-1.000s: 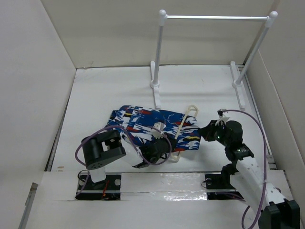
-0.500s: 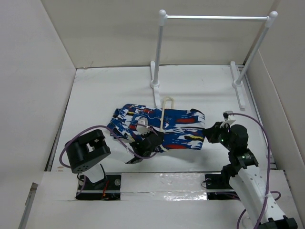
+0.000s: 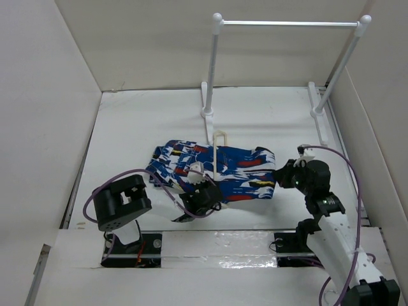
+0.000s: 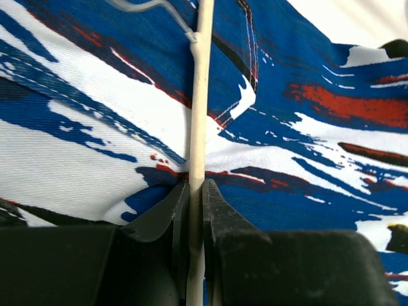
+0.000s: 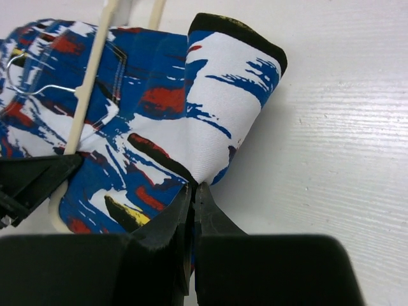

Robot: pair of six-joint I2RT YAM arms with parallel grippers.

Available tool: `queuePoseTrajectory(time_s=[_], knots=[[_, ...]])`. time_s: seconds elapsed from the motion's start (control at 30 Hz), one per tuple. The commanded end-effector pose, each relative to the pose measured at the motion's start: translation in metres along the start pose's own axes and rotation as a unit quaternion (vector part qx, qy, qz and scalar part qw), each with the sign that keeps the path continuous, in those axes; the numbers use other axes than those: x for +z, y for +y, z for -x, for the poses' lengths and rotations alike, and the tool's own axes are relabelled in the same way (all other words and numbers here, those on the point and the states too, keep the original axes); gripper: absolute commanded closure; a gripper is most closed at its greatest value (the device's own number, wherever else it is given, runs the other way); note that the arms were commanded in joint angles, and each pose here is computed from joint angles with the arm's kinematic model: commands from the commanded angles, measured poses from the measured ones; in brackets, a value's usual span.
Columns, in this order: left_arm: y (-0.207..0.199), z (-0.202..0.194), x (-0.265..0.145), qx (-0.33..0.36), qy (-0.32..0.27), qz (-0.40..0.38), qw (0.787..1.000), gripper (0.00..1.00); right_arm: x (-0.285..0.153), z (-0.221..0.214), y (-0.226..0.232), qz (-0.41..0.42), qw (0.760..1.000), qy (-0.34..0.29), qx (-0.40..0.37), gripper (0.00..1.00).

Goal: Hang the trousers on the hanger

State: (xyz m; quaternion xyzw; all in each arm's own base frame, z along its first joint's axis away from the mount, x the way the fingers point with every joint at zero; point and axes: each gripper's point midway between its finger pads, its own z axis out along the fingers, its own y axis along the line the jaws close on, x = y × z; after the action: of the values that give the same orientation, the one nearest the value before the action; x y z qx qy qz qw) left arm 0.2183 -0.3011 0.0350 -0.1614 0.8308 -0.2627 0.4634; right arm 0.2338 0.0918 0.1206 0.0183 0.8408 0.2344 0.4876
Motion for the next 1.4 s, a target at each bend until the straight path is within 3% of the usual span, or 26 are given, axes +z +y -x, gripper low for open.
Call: queuePoseTrajectory(time_s=[0.0, 0.13, 0.4, 0.57, 0.63, 0.97, 1.03, 1.07, 1.1, 1.13, 1.2, 1.37], knots=[[0.066, -0.034, -0.014, 0.165, 0.039, 0.110, 0.979, 1.00, 0.001, 0.069, 0.003, -0.015, 0.995, -0.099, -0.023, 1.00], [0.080, -0.033, -0.021, 0.174, 0.032, 0.152, 0.973, 1.00, -0.010, 0.097, 0.010, -0.018, 0.990, -0.132, -0.035, 1.00], [0.057, -0.017, -0.036, 0.172, 0.044, 0.093, 0.980, 1.00, -0.006, 0.118, 0.005, -0.019, 0.989, -0.139, -0.039, 1.00], [0.056, -0.004, -0.041, 0.191, 0.027, 0.110, 0.975, 1.00, 0.006, 0.097, -0.004, -0.024, 0.993, -0.110, -0.030, 1.00], [0.056, 0.008, -0.038, 0.192, 0.003, 0.123, 0.974, 1.00, 0.001, 0.098, -0.003, -0.023, 0.991, -0.126, -0.033, 1.00], [-0.007, 0.048, -0.038, 0.135, -0.072, 0.076, 0.985, 1.00, 0.011, 0.056, -0.023, -0.046, 0.996, -0.080, -0.017, 1.00], [-0.019, 0.058, -0.044, 0.139, -0.091, 0.065, 0.984, 1.00, 0.007, 0.064, -0.019, -0.043, 0.995, -0.090, -0.021, 0.79], [-0.030, 0.062, -0.051, 0.131, -0.095, 0.049, 0.986, 1.00, 0.004, 0.069, -0.015, -0.037, 0.995, -0.094, -0.027, 0.65], [-0.036, 0.066, -0.055, 0.129, -0.103, 0.044, 0.985, 1.00, 0.000, 0.072, -0.012, -0.034, 0.994, -0.093, -0.035, 0.40], [-0.041, 0.069, -0.058, 0.125, -0.107, 0.037, 0.986, 1.00, -0.007, 0.097, -0.001, -0.023, 0.991, -0.118, -0.051, 0.30], [-0.052, 0.078, -0.069, 0.117, -0.118, 0.019, 0.986, 1.00, -0.015, 0.101, 0.010, -0.008, 0.993, -0.102, -0.060, 0.19], [-0.064, 0.090, -0.089, 0.097, -0.128, -0.010, 0.987, 1.00, -0.029, 0.119, 0.072, 0.091, 0.987, -0.121, -0.062, 0.19]])
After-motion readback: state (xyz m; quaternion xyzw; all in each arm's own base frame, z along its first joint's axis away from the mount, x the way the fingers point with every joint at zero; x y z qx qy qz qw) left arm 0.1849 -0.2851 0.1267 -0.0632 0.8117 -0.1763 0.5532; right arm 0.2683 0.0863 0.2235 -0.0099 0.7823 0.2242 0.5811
